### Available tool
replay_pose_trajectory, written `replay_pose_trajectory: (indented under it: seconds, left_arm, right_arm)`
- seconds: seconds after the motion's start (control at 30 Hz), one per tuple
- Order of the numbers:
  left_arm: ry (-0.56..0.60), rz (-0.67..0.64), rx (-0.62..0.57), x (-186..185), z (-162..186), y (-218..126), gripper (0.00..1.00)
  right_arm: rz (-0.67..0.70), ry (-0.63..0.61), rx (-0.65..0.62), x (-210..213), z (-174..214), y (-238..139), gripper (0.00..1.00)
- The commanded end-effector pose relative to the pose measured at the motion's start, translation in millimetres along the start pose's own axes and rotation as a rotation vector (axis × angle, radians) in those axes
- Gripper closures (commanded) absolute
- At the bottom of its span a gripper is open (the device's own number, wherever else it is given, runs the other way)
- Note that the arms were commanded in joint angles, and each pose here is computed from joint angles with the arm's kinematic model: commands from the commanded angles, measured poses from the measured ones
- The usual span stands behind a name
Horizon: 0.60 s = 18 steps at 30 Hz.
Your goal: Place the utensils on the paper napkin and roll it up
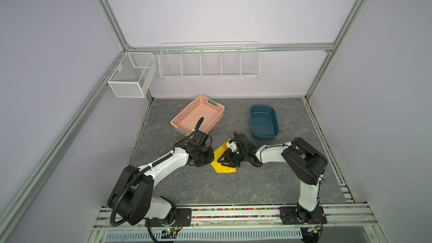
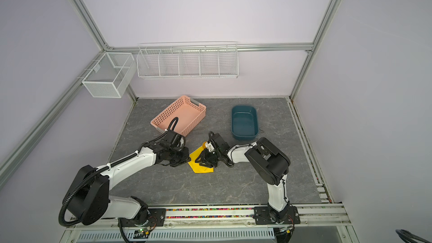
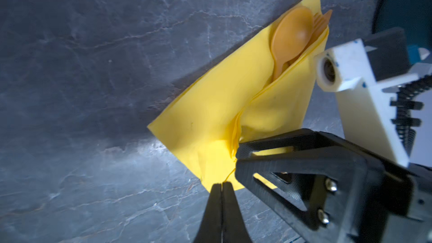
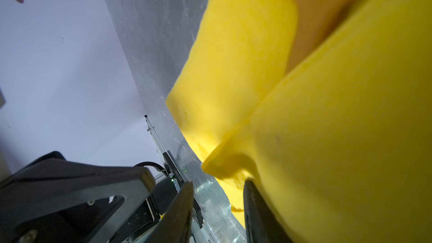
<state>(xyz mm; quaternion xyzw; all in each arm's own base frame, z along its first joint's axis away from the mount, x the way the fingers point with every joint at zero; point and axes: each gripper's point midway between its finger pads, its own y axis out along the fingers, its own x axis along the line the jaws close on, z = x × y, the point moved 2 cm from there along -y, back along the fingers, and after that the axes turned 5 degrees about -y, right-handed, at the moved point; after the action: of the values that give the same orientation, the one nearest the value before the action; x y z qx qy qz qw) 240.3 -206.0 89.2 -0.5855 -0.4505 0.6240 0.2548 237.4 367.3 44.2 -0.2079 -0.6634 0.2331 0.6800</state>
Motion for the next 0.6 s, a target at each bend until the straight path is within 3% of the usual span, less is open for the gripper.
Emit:
replay_pose_trajectory:
  seconds: [0.0, 0.27, 0.4, 0.57]
  left_arm:
    - [0.018, 0.041, -0.003, -17.4, -10.5, 0.4, 1.00]
    - [0.035, 0.075, 0.011, -35.2, -22.5, 10.2, 1.00]
    - [0.056, 0.079, 0.051, -40.6, -18.7, 19.7, 1.00]
    - [0.068, 0.067, 0.098, -41.6, -11.9, 35.2, 1.00]
  right_arm:
    - [0.062, 0.055, 0.018, -19.0, 6.1, 5.5, 0.67]
    - [0.082, 0.062, 0.026, -24.4, 8.9, 6.1, 0.82]
    - [0.086, 0.064, 0.027, -26.2, 9.6, 6.0, 0.82]
    - [0.087, 0.065, 0.028, -25.8, 9.1, 6.0, 0.73]
